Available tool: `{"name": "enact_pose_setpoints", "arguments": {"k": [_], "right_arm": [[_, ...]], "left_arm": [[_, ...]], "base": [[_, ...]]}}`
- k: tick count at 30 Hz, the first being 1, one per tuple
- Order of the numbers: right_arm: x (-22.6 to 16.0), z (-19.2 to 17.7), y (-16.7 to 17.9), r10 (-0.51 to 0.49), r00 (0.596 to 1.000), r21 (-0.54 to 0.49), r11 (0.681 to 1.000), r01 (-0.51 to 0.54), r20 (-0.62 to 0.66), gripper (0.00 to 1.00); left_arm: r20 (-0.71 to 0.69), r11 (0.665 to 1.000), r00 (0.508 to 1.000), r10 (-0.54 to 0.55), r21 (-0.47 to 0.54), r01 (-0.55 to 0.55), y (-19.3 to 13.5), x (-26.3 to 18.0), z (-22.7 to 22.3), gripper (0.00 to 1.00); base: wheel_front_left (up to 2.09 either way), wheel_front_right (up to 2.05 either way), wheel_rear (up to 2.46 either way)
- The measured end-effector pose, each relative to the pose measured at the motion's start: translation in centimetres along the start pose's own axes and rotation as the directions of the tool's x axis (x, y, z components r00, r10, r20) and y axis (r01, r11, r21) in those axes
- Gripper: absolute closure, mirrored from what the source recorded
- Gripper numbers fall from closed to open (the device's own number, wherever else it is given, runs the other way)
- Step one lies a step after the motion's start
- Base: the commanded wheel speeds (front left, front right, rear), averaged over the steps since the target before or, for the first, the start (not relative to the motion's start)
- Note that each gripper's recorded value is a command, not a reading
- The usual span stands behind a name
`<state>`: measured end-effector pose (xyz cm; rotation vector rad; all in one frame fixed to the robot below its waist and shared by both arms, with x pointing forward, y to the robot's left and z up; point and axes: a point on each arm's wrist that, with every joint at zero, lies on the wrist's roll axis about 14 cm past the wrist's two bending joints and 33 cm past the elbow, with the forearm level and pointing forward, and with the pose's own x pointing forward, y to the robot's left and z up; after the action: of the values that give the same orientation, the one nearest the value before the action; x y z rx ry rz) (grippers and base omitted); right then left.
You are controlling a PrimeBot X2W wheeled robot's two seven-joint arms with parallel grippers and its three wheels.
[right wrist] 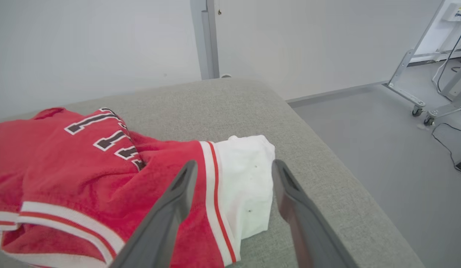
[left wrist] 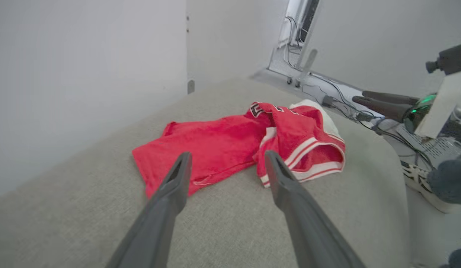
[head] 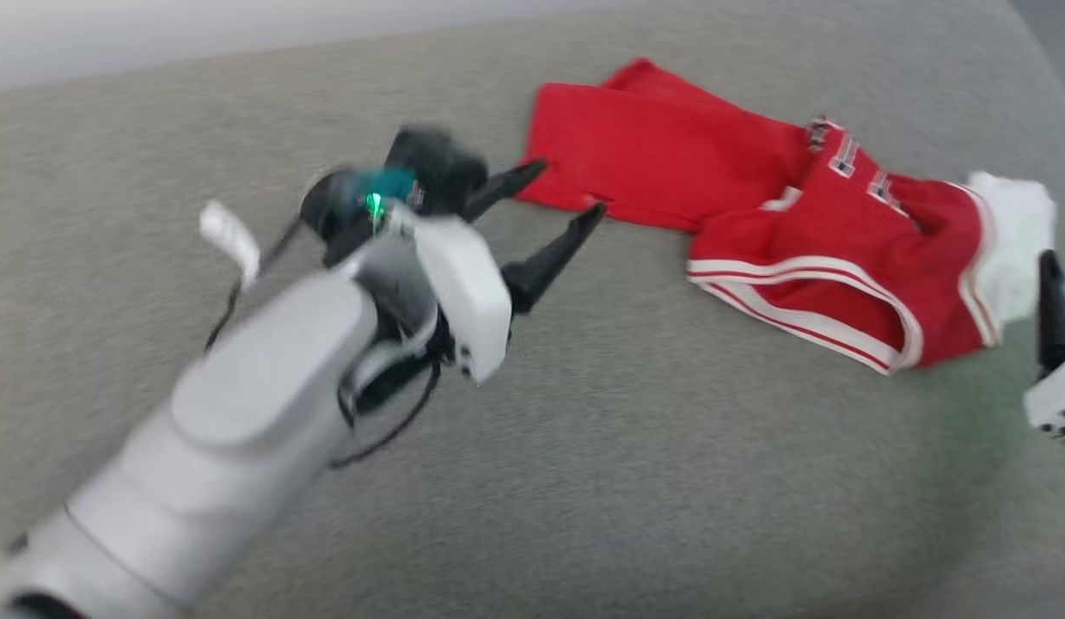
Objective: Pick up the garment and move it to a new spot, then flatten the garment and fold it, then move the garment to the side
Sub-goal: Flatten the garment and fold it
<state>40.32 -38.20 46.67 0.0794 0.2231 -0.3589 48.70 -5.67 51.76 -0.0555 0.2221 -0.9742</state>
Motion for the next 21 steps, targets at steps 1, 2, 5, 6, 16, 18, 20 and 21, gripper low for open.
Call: {"name": "enact_pose_setpoints", "arguments": {"k": [1, 2, 5, 6, 16, 18, 20, 21], "right_arm": [[-0.4, 0.0, 0.0, -0.004, 1.0, 0.012, 1.0, 0.004, 0.007, 0.0], [-0.8, -0.1, -0.1, -0.009, 1.0, 0.024, 1.0, 0.009, 0.009, 0.0], [-1.9, -0.9, -0.3, -0.027, 1.0, 0.043, 0.999, 0.027, 0.001, 0.0], [-2.3, -1.2, -0.4, -0.036, 0.999, 0.046, 0.998, 0.037, -0.005, 0.0], [-4.9, -3.9, -2.4, -0.125, 0.99, 0.042, 0.991, 0.128, -0.062, 0.0], [-5.1, -4.1, -2.4, -0.129, 0.989, 0.039, 0.99, 0.132, -0.066, 0.0], [-5.5, -4.7, -2.4, -0.137, 0.987, 0.037, 0.989, 0.14, -0.083, 0.0], [-5.6, -4.9, -2.5, -0.142, 0.986, 0.037, 0.989, 0.146, -0.088, 0.0]], "left_arm": [[-0.055, 1.0, 0.998, -0.027, -0.004, 0.027, -0.2, 0.9, -0.1, 0.0], [-0.13, 0.998, 0.99, -0.056, -0.017, 0.054, -0.5, 1.7, -0.7, 0.0], [-0.29, 0.993, 0.95, -0.116, -0.059, 0.104, -0.9, 4.0, -1.9, 0.0], [-0.332, 0.99, 0.933, -0.137, -0.077, 0.118, -1.2, 4.8, -2.1, 0.0], [-0.593, 0.962, 0.759, -0.269, -0.201, 0.183, -2.6, 9.8, -6.9, 0.0], [-0.606, 0.961, 0.747, -0.273, -0.208, 0.182, -2.5, 10.1, -7.4, 0.0], [-0.628, 0.96, 0.728, -0.276, -0.211, 0.183, -2.4, 10.7, -8.3, 0.0], [-0.633, 0.957, 0.719, -0.285, -0.222, 0.184, -2.5, 11.0, -8.7, 0.0]], "base": [[0.0, 0.0, 0.0], [0.0, 0.0, 0.0], [0.0, 0.0, 0.0], [0.0, 0.0, 0.0], [0.0, 0.0, 0.0], [0.0, 0.0, 0.0], [0.0, 0.0, 0.0], [0.0, 0.0, 0.0]]}}
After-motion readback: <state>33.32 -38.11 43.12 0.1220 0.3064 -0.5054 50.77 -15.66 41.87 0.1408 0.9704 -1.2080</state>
